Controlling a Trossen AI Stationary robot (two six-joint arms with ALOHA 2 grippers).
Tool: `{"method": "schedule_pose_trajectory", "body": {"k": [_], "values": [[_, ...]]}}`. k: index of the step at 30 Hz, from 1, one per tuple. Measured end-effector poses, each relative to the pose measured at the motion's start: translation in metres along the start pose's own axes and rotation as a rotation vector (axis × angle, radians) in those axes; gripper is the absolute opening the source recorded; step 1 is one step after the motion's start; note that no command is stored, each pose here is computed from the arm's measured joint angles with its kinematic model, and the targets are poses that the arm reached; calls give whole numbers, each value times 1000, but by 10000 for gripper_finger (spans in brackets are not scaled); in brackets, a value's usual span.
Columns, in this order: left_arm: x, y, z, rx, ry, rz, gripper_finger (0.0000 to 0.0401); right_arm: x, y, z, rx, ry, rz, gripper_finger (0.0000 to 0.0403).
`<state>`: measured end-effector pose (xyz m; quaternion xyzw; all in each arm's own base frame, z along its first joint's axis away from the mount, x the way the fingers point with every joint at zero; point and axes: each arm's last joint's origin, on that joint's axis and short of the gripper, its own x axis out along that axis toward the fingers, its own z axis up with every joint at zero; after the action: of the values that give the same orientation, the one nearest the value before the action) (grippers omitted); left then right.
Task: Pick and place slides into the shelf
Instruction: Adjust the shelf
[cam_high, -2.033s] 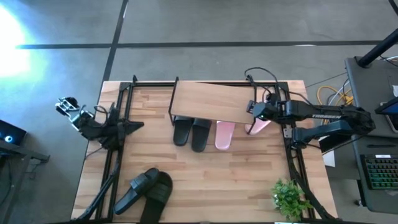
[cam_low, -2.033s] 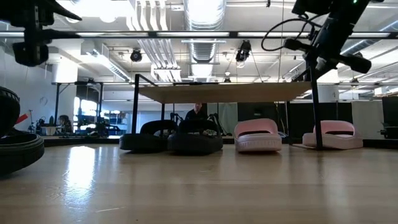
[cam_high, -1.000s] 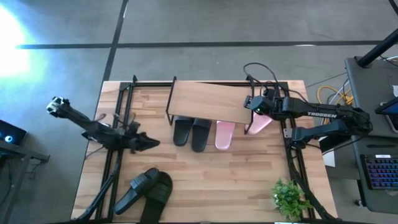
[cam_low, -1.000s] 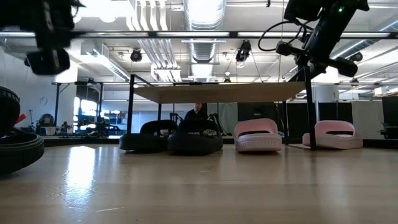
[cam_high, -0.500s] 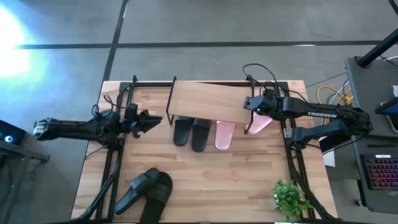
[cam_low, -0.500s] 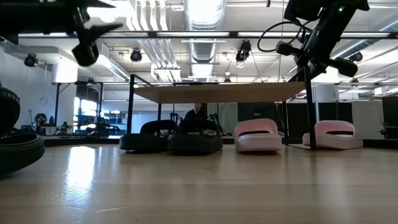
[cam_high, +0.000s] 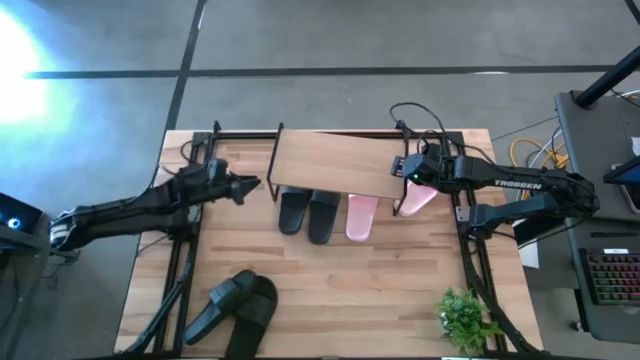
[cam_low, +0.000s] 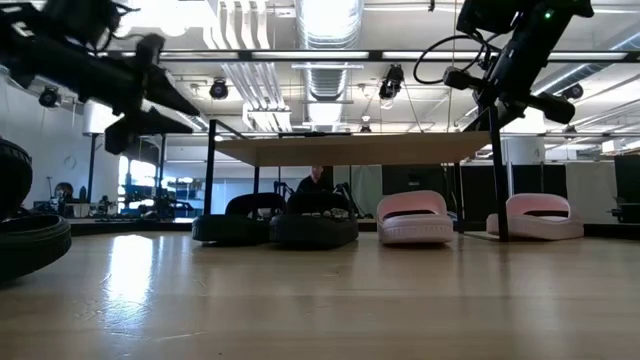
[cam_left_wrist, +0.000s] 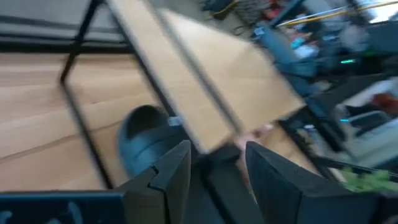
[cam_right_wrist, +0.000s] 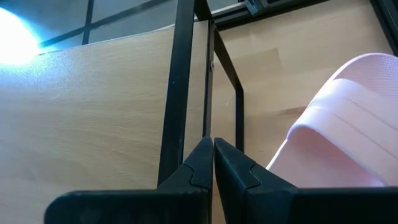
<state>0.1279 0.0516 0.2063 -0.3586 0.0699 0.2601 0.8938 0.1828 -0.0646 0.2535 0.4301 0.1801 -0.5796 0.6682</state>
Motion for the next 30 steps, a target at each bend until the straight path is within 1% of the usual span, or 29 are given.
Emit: {"method": "schedule_pose_trajectory", "body": {"k": [3,7,11,16,25,30], "values": [[12,1,5,10,-3,-5,140,0,0,0,11,0,0,9],[28,7,6,17,27,47,140,0,-1,0,11,-4,-9,9],[38,10,10,14,34,58,140,0,-2,0,6,0,-16,8],[39,11,16,75,20,60,140,0,-3,-1,-2,22,-23,8],[34,16,32,61,-64,69,140,0,-2,-1,3,30,-14,9],[36,21,33,71,-67,101,140,0,-2,-2,5,30,-14,9]]}}
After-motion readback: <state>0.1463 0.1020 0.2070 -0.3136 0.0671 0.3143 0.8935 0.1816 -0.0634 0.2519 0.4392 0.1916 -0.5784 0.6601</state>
